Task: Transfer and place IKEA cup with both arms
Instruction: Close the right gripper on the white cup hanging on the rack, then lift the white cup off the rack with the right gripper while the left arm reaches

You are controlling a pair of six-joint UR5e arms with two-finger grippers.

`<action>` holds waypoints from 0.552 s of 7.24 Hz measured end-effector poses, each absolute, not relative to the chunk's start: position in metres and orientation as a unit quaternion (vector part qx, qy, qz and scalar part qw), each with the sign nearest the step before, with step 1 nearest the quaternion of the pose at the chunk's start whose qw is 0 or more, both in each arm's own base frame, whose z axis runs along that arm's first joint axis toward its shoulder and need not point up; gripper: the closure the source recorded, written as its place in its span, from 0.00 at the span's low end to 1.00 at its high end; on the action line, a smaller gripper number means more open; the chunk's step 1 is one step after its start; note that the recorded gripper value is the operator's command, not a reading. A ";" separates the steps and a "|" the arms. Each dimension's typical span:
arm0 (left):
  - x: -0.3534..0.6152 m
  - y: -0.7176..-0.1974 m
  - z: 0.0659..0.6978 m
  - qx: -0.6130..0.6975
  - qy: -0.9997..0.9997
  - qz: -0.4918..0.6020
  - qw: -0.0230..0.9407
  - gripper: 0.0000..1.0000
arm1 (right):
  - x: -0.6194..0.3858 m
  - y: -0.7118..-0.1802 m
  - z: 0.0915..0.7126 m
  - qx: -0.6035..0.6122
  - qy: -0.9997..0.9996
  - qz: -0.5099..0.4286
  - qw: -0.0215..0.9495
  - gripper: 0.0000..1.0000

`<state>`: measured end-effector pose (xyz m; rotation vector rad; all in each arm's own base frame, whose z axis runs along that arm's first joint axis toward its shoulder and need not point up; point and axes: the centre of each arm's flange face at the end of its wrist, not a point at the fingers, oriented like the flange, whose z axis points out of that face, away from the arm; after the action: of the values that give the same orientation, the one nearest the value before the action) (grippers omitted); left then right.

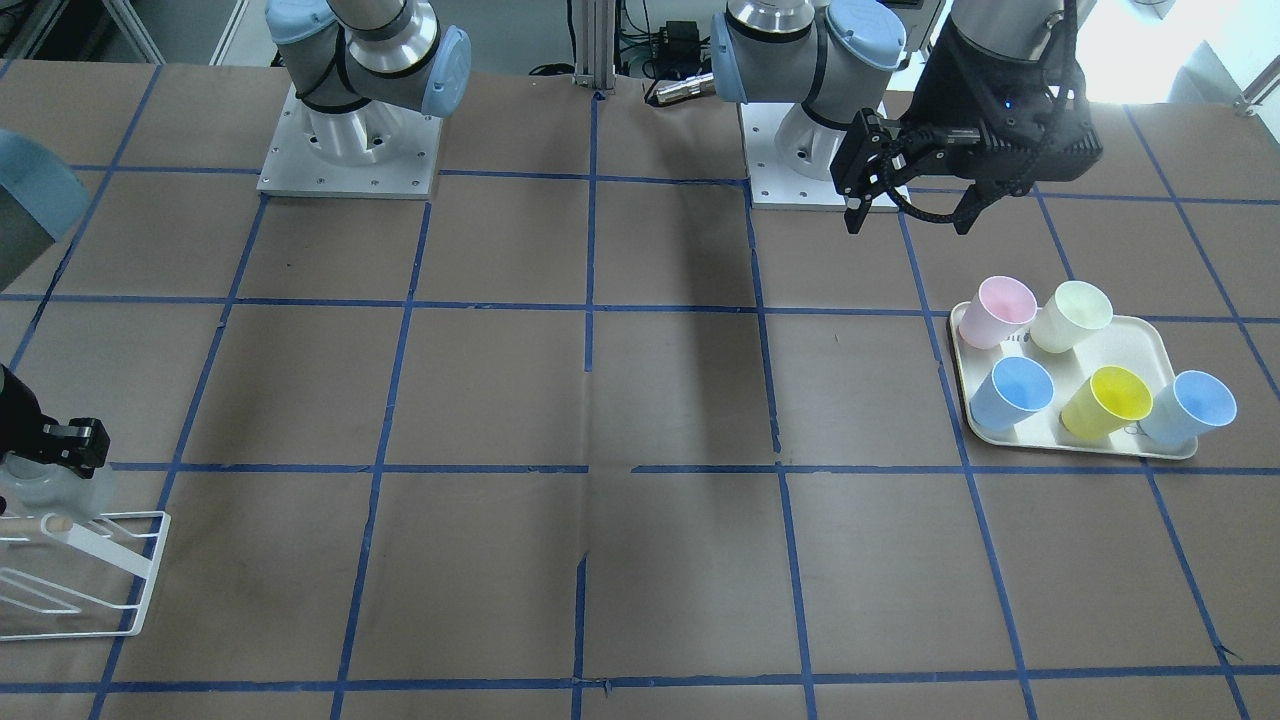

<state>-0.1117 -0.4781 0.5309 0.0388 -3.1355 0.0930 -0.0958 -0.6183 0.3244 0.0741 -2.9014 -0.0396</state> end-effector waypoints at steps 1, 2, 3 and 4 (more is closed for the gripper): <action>-0.111 -0.480 0.532 0.013 -0.999 0.031 0.003 0.00 | -0.094 -0.613 0.344 0.025 -0.992 -0.011 0.119 0.67; -0.111 -0.480 0.533 0.014 -0.999 0.033 0.003 0.00 | -0.089 -0.604 0.371 0.026 -0.992 -0.008 0.120 0.67; -0.111 -0.480 0.534 0.013 -0.999 0.034 0.003 0.00 | -0.084 -0.590 0.399 0.026 -0.992 -0.005 0.120 0.67; -0.111 -0.479 0.535 0.014 -0.999 0.035 0.003 0.00 | -0.077 -0.571 0.427 0.027 -0.993 -0.005 0.119 0.67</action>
<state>-0.1112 -0.4794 0.5346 0.0434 -3.1324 0.1087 -0.0765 -0.5711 0.4269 0.0798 -2.9023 -0.0133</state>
